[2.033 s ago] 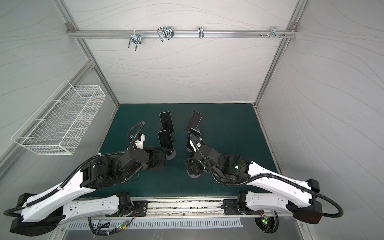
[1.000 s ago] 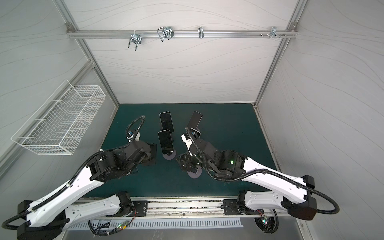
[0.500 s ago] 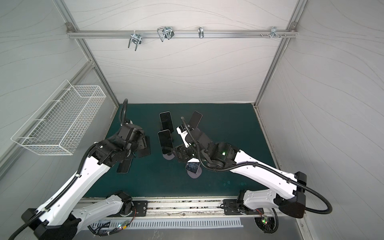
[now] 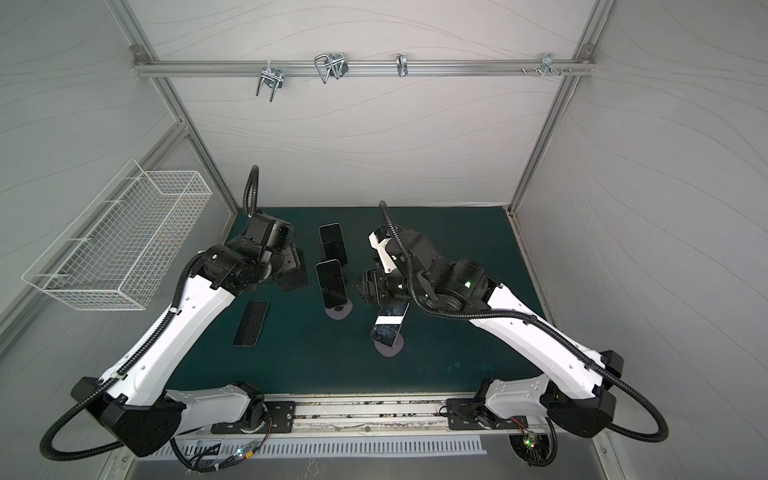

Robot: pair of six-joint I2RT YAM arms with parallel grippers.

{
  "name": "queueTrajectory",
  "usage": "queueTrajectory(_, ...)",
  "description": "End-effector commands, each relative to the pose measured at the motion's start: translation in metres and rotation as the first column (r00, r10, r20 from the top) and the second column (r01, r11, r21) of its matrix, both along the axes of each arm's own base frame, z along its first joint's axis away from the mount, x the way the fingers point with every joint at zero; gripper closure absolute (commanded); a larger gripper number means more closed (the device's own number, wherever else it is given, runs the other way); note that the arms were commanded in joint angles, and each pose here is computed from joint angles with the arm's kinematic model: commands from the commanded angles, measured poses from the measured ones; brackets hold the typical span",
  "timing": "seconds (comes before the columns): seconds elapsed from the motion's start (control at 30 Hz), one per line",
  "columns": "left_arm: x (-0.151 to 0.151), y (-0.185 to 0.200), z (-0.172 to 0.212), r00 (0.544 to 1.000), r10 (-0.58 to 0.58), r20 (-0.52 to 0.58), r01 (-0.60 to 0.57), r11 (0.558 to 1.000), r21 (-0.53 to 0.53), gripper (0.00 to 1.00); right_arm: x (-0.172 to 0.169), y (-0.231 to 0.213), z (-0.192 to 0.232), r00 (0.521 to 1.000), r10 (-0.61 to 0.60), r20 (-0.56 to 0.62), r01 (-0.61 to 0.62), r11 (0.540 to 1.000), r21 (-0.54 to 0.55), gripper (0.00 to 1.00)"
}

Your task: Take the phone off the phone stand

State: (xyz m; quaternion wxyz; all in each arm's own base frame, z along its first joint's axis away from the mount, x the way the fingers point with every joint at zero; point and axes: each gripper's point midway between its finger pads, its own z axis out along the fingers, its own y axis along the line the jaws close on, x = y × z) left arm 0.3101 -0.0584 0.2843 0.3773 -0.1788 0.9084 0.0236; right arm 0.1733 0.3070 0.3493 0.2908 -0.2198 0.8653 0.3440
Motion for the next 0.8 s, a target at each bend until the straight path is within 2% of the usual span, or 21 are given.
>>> queueTrajectory(0.0,-0.005,0.017,0.012,0.996,0.081,0.032,-0.081,0.997,0.016,0.53,-0.007,-0.005,0.012,0.999,0.009,-0.036,-0.008,1.0,0.016,0.31)
queueTrajectory(0.23,0.0,0.033,-0.001,0.996,0.091,0.006,-0.091,0.995,0.042,0.53,0.005,0.019,0.025,0.997,0.054,-0.048,-0.051,0.997,0.061,0.31)
queueTrajectory(0.5,0.027,0.043,-0.023,0.995,0.096,-0.032,-0.095,0.995,0.044,0.54,0.041,0.048,0.023,1.0,0.029,-0.01,-0.028,0.996,0.086,0.31)
queueTrajectory(0.77,0.059,0.045,-0.035,0.997,0.077,0.018,-0.078,0.996,0.036,0.54,0.083,0.039,0.014,0.999,-0.041,-0.013,0.041,0.997,0.071,0.31)
